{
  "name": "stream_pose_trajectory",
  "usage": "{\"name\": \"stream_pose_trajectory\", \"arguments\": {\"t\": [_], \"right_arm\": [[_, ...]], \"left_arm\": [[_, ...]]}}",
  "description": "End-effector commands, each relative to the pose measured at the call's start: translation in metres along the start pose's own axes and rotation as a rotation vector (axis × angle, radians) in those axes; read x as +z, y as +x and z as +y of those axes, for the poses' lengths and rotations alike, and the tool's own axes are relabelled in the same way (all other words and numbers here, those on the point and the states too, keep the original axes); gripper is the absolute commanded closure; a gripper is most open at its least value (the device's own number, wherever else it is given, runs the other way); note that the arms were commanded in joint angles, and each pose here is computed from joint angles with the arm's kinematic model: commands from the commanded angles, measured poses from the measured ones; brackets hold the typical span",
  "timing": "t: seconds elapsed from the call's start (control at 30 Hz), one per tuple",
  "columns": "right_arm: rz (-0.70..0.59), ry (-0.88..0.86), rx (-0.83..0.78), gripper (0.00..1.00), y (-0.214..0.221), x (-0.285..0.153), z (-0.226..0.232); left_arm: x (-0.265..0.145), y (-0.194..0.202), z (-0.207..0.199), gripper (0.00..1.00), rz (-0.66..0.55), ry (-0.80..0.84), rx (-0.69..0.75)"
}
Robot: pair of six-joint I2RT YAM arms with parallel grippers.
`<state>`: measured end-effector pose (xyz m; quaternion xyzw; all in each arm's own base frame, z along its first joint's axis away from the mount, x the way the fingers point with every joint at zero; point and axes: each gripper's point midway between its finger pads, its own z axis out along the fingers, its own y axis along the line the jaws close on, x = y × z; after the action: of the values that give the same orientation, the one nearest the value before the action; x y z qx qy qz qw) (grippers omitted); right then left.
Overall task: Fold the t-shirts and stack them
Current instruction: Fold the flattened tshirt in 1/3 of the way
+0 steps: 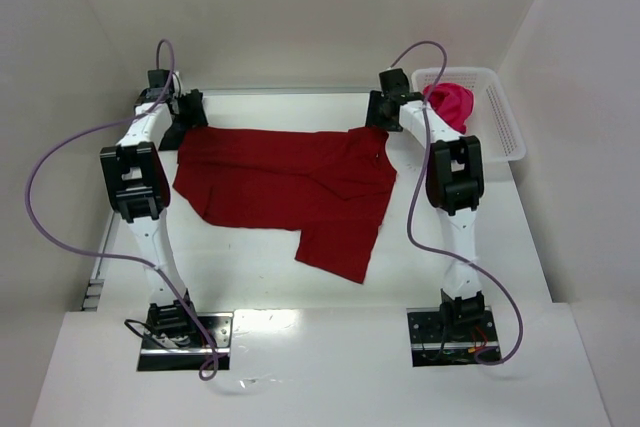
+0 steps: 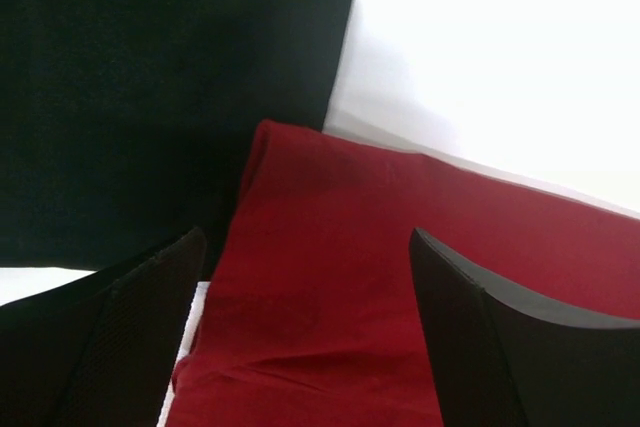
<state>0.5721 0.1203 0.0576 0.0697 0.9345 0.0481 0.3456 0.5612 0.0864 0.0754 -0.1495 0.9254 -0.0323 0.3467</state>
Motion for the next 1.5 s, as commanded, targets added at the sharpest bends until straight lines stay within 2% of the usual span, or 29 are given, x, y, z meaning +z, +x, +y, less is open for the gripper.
{"name": "stream_pose_trajectory", "arguments": {"t": [0.0,0.07,0.17,0.27,0.6,0.7,0.77,0.8,0.83,0.97,1.03,1.2,1.47], "right_arm": [[-0.025,0.035,-0.029,0.35,-0.010,0.001,0.002],[-0.017,0.038,-0.030,0.36,-0.006,0.005,0.001],[-0.008,0.040,-0.031,0.36,-0.002,0.008,0.000],[-0.002,0.042,-0.032,0.41,0.000,0.015,0.000],[-0.004,0.051,-0.023,0.72,0.002,0.028,-0.001],[-0.016,0.057,-0.022,0.84,-0.002,0.029,-0.001],[-0.024,0.054,-0.012,0.88,-0.006,0.028,0.001],[-0.028,0.064,-0.011,0.90,-0.007,0.028,-0.001],[-0.031,0.073,-0.011,0.93,-0.007,0.028,-0.003],[-0.069,0.081,0.006,1.00,-0.020,0.028,-0.001],[-0.096,0.071,0.011,1.00,-0.032,0.024,0.002],[-0.132,0.058,0.026,1.00,-0.052,0.026,0.010],[-0.189,0.063,0.066,1.00,-0.078,0.030,0.005]], "left_arm": [[0.007,-0.007,0.011,0.11,-0.017,-0.051,0.015],[0.011,-0.005,0.011,0.18,-0.017,-0.051,0.015],[0.014,-0.010,0.007,0.21,-0.024,-0.028,0.015],[0.022,-0.009,0.006,0.24,-0.018,-0.019,0.006],[0.026,-0.005,0.008,0.41,-0.011,-0.030,0.005],[0.024,-0.009,0.008,0.49,-0.020,-0.028,0.006],[0.024,-0.009,0.008,0.57,-0.020,-0.028,0.006],[0.024,-0.009,0.008,0.57,-0.020,-0.028,0.006],[0.023,-0.013,0.007,0.63,-0.029,-0.027,0.007],[0.022,-0.017,0.008,0.73,-0.040,-0.038,0.007],[0.018,-0.028,0.008,0.80,-0.065,-0.043,0.008],[0.022,-0.041,0.006,0.87,-0.095,-0.038,0.001],[0.022,-0.075,0.000,0.88,-0.161,-0.027,0.004]]}}
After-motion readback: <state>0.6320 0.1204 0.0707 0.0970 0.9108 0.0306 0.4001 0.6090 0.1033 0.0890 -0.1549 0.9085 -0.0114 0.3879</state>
